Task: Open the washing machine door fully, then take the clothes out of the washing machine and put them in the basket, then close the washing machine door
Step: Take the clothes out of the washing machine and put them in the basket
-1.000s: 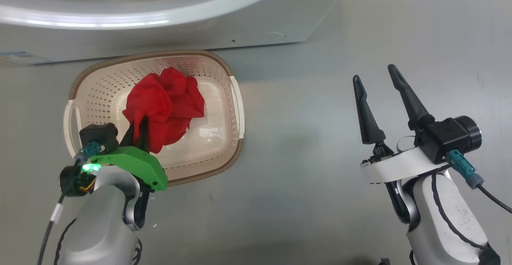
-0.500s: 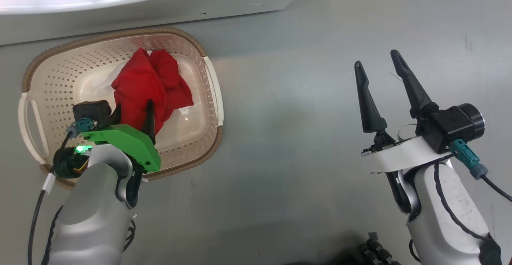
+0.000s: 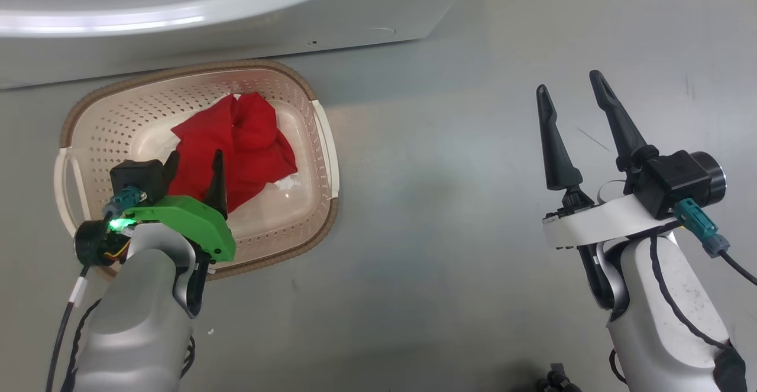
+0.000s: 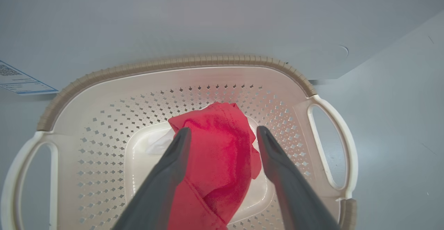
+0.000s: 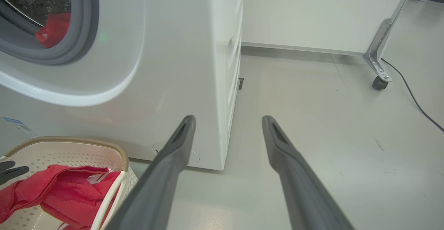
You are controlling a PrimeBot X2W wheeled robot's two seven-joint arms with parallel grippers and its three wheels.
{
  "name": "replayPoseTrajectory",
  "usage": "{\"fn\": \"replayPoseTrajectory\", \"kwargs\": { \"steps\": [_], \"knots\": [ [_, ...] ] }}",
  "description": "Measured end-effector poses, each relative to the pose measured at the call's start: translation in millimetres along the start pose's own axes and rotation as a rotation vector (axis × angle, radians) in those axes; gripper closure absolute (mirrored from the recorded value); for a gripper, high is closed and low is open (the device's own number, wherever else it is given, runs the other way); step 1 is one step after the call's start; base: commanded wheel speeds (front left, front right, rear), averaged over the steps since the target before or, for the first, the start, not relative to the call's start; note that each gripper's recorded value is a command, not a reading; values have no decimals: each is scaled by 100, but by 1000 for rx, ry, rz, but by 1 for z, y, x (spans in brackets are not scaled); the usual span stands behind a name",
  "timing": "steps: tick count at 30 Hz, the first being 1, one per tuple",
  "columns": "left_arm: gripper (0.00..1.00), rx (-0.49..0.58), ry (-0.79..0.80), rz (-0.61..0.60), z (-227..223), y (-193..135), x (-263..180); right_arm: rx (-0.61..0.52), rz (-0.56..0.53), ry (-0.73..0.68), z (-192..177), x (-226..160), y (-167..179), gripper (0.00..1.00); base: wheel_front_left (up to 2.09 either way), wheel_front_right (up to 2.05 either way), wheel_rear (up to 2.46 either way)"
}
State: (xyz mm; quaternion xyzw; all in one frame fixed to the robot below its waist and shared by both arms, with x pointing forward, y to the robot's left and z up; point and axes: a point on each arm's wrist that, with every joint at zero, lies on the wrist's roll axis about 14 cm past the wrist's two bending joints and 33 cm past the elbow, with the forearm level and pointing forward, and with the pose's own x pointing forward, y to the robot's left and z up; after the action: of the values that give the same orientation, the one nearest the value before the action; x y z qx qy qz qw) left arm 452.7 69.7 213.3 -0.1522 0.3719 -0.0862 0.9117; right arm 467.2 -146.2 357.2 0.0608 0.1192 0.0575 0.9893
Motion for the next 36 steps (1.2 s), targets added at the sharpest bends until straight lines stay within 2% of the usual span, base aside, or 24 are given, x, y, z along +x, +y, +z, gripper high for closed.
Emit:
{"fn": "replayPoseTrajectory", "kwargs": {
  "steps": [11,18,22,36],
  "knots": [
    [0,32,-182,-14,64,-5,-24,6,22,-66,27,-1,11,0,0,0,0],
    [0,94,-423,-69,145,-28,-55,10,35,-76,36,-13,20,0,0,0,0],
    [0,119,-534,-58,178,-30,-81,11,49,-88,43,-21,26,0,0,0,0],
    [0,195,-675,-8,185,-31,-165,2,73,-144,70,-57,41,0,0,0,0]
  ]
}}
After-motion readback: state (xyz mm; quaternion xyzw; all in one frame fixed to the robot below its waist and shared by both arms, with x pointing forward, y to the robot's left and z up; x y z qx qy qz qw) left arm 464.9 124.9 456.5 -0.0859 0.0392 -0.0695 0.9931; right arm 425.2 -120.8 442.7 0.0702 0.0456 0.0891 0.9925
